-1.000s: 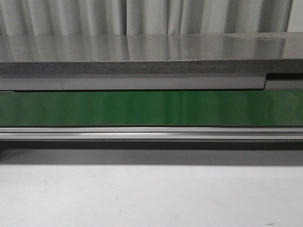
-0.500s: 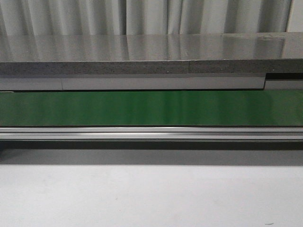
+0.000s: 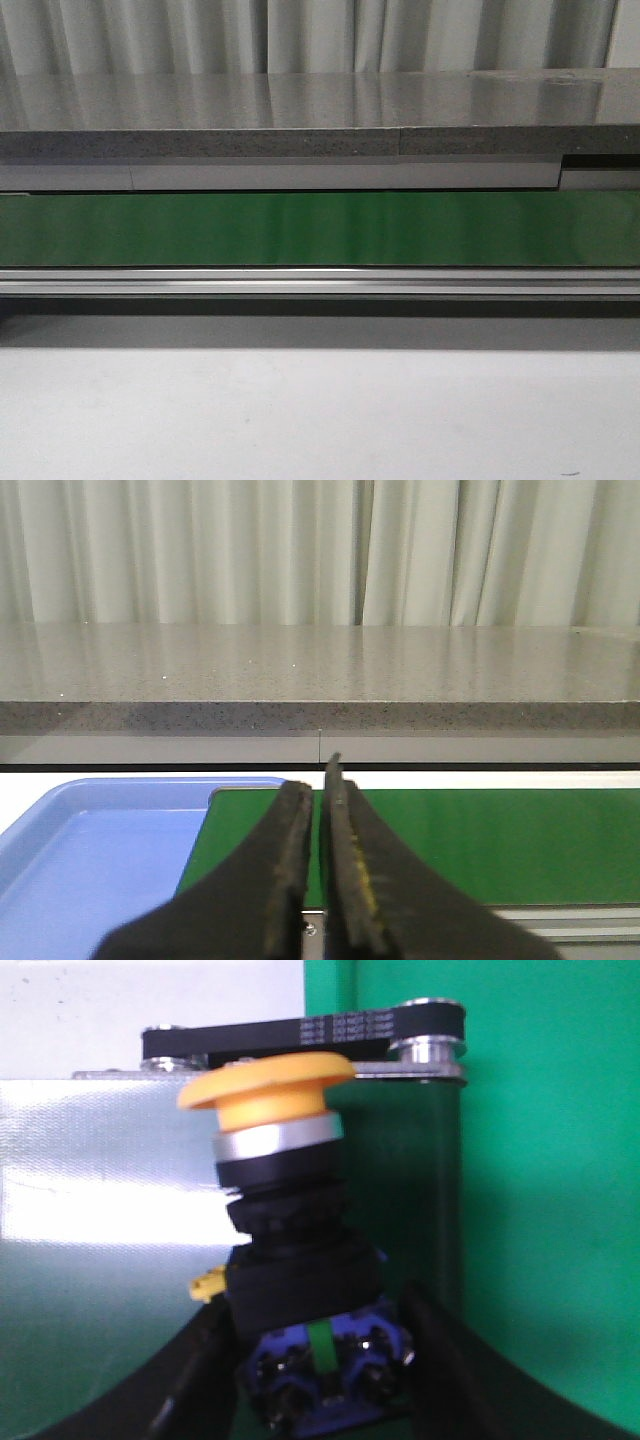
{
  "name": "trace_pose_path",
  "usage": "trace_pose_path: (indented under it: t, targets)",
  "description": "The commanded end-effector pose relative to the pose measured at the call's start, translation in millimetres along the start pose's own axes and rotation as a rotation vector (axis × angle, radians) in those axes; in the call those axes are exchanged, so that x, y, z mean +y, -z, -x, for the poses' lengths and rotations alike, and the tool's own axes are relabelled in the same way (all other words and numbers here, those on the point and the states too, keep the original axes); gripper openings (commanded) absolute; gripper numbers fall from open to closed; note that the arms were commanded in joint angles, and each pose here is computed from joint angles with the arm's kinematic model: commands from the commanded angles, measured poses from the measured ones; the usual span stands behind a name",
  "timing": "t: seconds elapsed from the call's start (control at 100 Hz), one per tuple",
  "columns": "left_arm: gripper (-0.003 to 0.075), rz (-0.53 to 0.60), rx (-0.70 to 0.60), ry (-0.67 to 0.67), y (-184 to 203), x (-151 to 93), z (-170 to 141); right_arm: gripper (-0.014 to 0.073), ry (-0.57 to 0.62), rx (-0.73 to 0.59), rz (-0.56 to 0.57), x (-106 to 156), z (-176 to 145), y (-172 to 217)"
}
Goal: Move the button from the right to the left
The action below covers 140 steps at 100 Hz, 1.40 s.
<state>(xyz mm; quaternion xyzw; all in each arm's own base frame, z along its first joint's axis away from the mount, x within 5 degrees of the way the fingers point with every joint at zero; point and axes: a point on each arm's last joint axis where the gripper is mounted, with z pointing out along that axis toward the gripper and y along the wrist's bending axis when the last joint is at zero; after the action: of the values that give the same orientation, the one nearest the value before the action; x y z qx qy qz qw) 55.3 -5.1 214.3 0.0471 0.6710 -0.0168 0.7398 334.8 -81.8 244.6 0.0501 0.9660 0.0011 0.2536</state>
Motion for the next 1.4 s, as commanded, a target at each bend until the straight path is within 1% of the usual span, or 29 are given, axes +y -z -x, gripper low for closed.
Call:
trace_pose_path:
  t: [0.0,0.1,0.17,0.24,0.43,0.5,0.62,0.8,1.01,1.2,1.39]
  targets:
    - [0.0005,0.004,-0.075,0.018,2,0,-4,0.0121,0.011,-0.068,-0.004,2,9,16]
    - [0.0005,0.004,-0.075,0.018,2,0,-4,0.0125,0.007,0.003,0.015,3,3,8]
    - [0.0005,0.004,-0.075,0.018,2,0,-4,0.0153,0.003,0.041,0.026,3,0,4]
    - [0.0005,0.004,-0.075,0.018,2,0,-4,0.0206,-0.005,0.055,0.037,4,-1,3]
    - [0.0005,0.004,-0.075,0.018,2,0,-4,0.0395,-0.007,0.069,0.043,5,-2,3]
    - [0.0005,0.004,-0.075,0.018,2,0,-4,0.0444,-0.009,0.069,0.046,5,-2,3]
    - [0.0005,0.004,-0.075,0.018,2,0,-4,0.0494,-0.022,0.066,0.057,6,-2,3]
    - [0.0005,0.004,-0.075,0.018,2,0,-4,0.0501,-0.035,0.058,0.07,8,-1,7]
    - [0.0005,0.004,-0.075,0.018,2,0,-4,0.0501,-0.023,0.002,0.098,14,1,27]
    - [0.0005,0.004,-0.075,0.018,2,0,-4,0.0501,-0.002,-0.061,0.137,21,2,54]
    - [0.0005,0.004,-0.075,0.018,2,0,-4,0.0499,0.033,-0.177,0.149,29,2,94]
